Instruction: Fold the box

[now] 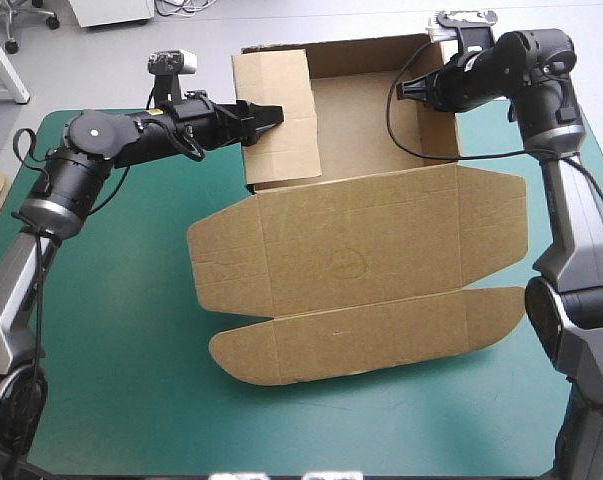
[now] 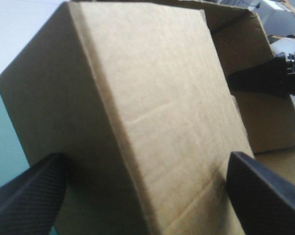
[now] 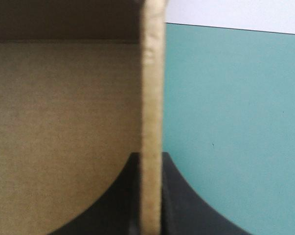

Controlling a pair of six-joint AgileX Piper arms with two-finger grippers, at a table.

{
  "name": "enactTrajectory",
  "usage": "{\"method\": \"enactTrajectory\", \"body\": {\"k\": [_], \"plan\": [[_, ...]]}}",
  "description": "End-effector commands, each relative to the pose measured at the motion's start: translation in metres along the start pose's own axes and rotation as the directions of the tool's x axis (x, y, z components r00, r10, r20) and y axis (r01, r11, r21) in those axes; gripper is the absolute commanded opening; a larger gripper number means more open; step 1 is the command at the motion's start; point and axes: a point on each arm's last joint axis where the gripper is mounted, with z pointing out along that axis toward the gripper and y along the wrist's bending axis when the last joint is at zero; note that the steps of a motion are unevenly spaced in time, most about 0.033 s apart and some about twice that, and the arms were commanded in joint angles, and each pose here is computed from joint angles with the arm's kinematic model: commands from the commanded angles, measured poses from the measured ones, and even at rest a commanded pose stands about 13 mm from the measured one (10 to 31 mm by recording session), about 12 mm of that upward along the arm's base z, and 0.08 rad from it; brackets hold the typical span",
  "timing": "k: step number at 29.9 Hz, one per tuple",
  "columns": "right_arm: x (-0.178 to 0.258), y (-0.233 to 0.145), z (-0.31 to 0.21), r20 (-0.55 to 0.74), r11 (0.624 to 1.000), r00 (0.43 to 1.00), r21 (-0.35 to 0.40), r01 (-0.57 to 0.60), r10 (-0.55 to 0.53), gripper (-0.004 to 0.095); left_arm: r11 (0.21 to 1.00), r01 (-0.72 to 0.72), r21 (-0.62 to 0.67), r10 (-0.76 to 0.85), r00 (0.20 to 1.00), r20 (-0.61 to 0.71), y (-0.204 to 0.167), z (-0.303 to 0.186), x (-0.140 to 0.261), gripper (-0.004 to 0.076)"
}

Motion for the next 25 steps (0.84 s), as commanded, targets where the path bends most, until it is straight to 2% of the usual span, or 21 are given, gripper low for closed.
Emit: {"method": "enactTrajectory", "body": {"k": [1, 10, 16, 21, 25], "plan": [[-0.005, 0.016, -0.026, 0.059, 0.998, 0.998, -0.052, -0.022, 0.025, -0.0016, 0.998, 0.000, -0.058, 0.005, 0.995, 0.099, -0.021, -0.018, -0.021, 0.0625], [0.003, 0.042, -0.002, 0.003, 0.996, 0.999, -0.073, -0.043, 0.043, -0.0016, 0.972, -0.036, -0.234, 0.032, 0.999, -0.021, -0.013, -0.009, -0.013, 0.0624], [0.006, 0.052, 0.006, -0.014, 0.997, 0.999, -0.063, -0.054, 0.053, -0.0016, 0.930, 0.018, -0.367, -0.048, 0.996, -0.071, 0.003, -0.004, -0.004, 0.0614], [0.009, 0.059, 0.014, -0.038, 0.994, 0.997, -0.081, -0.075, 0.072, -0.0016, 0.911, 0.039, -0.411, -0.097, 0.988, -0.121, 0.014, 0.005, 0.005, 0.0531], [0.012, 0.063, 0.022, -0.052, 0.995, 0.997, -0.077, -0.062, 0.058, -0.0016, 0.909, 0.042, -0.414, -0.110, 0.984, -0.140, 0.017, 0.011, 0.009, 0.0398]]}}
